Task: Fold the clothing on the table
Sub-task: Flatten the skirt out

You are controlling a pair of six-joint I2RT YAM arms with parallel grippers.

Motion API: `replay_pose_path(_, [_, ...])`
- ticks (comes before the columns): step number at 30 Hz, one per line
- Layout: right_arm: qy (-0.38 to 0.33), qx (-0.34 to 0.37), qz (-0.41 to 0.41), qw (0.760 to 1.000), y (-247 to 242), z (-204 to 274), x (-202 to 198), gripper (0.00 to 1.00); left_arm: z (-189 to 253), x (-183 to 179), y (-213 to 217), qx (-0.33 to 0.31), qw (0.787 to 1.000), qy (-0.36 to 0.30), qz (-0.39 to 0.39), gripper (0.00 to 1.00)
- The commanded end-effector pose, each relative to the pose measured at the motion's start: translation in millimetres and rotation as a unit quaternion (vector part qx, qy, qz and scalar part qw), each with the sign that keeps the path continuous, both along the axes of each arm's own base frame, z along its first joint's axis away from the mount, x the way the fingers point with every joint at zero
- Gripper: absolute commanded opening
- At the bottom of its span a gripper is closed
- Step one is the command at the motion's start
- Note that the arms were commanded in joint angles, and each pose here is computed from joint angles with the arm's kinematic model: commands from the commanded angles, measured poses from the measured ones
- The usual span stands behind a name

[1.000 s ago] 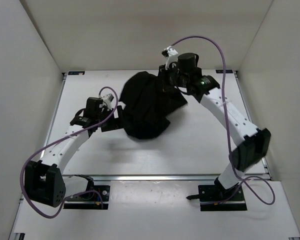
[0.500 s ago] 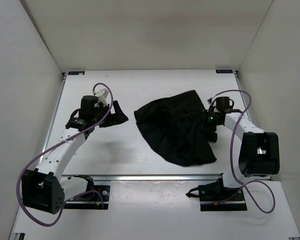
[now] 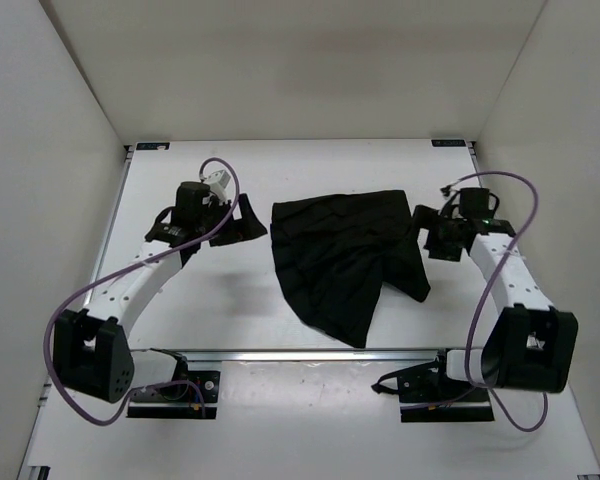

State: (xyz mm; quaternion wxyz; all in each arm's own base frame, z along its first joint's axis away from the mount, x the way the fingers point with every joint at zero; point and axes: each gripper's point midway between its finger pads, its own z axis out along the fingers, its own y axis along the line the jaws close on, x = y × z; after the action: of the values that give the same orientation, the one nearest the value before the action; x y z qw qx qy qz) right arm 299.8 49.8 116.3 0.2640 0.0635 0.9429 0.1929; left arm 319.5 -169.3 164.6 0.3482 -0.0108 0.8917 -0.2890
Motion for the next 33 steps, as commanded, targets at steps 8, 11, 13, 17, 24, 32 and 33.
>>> replay_pose_path(8, [0.028,-0.015,-0.058,0.998,-21,-40,-5,0.83,27,30,-29,-0.012,0.998,-0.039,-0.039,0.99])
replay_pose_path(11, [0.048,-0.038,-0.059,0.996,-17,-58,1,0.84,27,33,-31,-0.01,0.998,-0.036,-0.047,0.99])
replay_pose_path(13, [0.052,-0.043,-0.058,0.996,-15,-63,9,0.83,30,37,-27,-0.009,0.998,-0.037,-0.045,0.98])
replay_pose_path(17, [0.059,-0.031,-0.052,0.996,-7,-71,24,0.59,26,36,-26,-0.006,0.998,-0.034,-0.049,0.99])
replay_pose_path(24, [0.089,-0.008,-0.011,0.996,22,-94,46,0.3,19,31,-41,-0.021,0.997,-0.018,-0.074,0.99])
replay_pose_path(32, [0.071,0.015,0.112,0.991,114,-82,66,0.27,18,37,-41,-0.02,0.997,-0.013,-0.073,0.99])
replay_pose_path(33, [0.069,0.024,0.133,0.988,126,-81,63,0.27,16,36,-41,-0.019,0.997,-0.013,-0.075,0.98])
